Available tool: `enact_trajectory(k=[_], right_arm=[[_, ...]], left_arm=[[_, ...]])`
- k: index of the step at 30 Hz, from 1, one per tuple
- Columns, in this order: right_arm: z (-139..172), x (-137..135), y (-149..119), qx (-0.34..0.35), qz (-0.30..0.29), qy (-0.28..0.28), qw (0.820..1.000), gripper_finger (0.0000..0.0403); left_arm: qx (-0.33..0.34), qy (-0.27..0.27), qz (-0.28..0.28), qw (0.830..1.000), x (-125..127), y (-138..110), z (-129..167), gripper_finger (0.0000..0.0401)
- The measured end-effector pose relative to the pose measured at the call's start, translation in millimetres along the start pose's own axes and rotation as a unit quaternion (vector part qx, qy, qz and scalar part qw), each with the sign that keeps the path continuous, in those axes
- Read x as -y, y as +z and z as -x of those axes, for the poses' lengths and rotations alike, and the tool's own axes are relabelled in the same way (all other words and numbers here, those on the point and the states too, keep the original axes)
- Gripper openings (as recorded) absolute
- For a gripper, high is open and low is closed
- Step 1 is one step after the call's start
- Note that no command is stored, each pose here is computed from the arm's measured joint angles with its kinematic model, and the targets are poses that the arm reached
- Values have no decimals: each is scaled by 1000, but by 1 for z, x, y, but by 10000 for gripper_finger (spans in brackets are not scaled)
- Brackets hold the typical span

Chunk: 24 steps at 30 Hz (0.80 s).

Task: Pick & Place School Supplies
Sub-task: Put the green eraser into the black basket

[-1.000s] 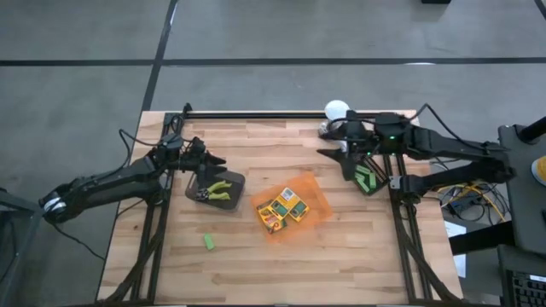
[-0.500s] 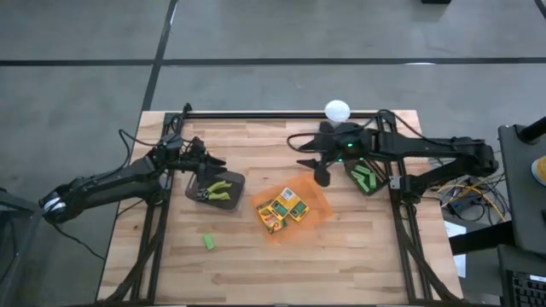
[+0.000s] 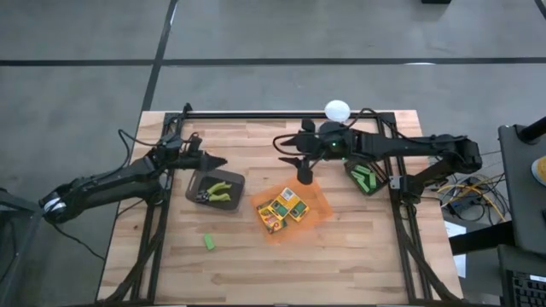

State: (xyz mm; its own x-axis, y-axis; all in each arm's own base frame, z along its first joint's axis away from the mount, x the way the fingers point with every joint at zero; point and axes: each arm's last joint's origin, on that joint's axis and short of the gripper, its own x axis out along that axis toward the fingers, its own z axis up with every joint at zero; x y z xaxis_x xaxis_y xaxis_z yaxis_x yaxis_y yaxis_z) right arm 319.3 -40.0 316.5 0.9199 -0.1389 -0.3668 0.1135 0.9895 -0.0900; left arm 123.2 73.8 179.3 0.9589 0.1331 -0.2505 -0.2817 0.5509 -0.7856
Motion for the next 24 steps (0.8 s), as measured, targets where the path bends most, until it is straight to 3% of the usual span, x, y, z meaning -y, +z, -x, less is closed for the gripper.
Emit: enact_trajectory(k=[5, 8, 14, 20, 24], right_arm=[[6, 2, 23, 30, 36, -4, 999, 206], [12, 4, 37, 52, 49, -7, 997, 206], [24, 6, 64, 94, 63, -15, 993, 206], [33, 8, 82, 123, 55, -18, 991, 206], [34, 8, 84, 123, 49, -17, 991, 206]], left_arm=[[75, 53, 117, 989, -3, 4, 1, 259], [117, 76, 156, 978, 1, 8, 1, 259], [168, 135, 144, 966, 35, 32, 7, 259], [125, 245, 133, 952, 82, 54, 26, 259], [98, 292, 102, 946, 115, 67, 31, 259]])
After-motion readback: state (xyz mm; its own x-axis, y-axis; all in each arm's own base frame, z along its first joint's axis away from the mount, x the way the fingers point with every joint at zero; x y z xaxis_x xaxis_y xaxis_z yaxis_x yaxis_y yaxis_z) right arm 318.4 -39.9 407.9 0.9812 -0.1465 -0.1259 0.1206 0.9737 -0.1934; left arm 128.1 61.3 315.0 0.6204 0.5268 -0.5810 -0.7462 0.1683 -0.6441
